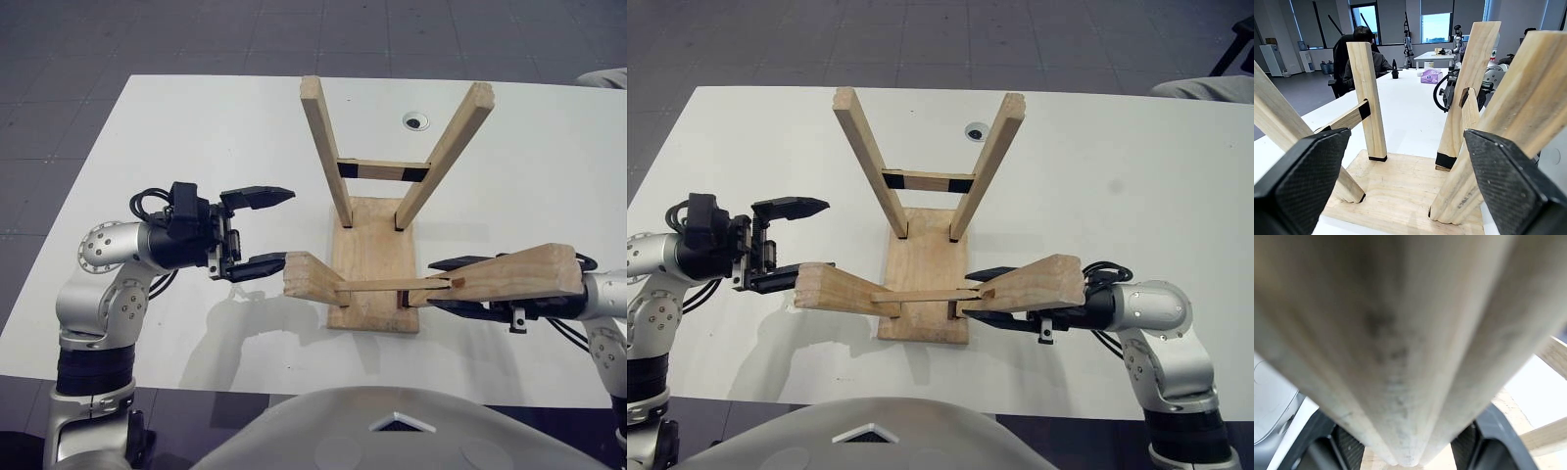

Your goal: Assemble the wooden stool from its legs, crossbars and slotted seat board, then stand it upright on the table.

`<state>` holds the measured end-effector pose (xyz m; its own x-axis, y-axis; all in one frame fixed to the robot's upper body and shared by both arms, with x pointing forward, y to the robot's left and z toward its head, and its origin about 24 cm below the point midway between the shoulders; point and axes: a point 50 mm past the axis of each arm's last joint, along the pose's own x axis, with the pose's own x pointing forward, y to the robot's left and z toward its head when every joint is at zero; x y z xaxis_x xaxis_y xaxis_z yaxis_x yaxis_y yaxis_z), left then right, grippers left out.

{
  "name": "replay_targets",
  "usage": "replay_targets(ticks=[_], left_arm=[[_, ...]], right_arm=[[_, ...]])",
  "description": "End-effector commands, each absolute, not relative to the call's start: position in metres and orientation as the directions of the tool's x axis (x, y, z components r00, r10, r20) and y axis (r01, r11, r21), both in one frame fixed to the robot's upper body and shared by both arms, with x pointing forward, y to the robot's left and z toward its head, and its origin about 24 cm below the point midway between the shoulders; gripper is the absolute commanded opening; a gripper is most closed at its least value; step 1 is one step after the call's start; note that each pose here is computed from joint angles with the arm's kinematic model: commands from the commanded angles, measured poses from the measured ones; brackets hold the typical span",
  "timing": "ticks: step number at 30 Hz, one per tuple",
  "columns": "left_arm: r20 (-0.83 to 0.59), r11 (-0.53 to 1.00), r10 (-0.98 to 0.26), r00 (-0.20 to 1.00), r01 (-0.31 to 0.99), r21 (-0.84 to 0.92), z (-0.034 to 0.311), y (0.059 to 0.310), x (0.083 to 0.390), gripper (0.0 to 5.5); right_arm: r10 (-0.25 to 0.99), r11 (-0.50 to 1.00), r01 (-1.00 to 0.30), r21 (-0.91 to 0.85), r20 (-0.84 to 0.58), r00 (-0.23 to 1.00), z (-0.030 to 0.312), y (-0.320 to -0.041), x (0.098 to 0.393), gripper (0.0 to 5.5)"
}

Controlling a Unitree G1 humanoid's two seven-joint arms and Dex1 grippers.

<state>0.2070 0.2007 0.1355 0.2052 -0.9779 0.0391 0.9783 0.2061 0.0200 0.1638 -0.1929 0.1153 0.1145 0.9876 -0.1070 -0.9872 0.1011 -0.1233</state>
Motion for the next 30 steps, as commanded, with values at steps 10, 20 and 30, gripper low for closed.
replay_targets(ticks=[10, 20, 30], left_arm=[[0.019, 0.216, -0.976, 0.215, 0.975, 0.046, 0.140, 0.202, 0.208, 4.27], [0.033, 0.232, -0.973, 0.230, 0.971, 0.063, 0.146, 0.203, 0.205, 4.27], [0.201, 0.403, -0.910, 0.363, 0.890, 0.213, 0.209, 0.219, 0.209, 4.27]], right_arm=[[0.975, 0.104, -0.992, -0.078, -0.188, 0.117, 0.097, -0.191, 0.159, 2.01], [0.948, 0.156, -0.979, -0.128, -0.260, 0.185, 0.086, -0.192, 0.160, 2.01], [0.934, 0.168, -0.976, -0.138, -0.294, 0.202, 0.077, -0.183, 0.165, 2.01]])
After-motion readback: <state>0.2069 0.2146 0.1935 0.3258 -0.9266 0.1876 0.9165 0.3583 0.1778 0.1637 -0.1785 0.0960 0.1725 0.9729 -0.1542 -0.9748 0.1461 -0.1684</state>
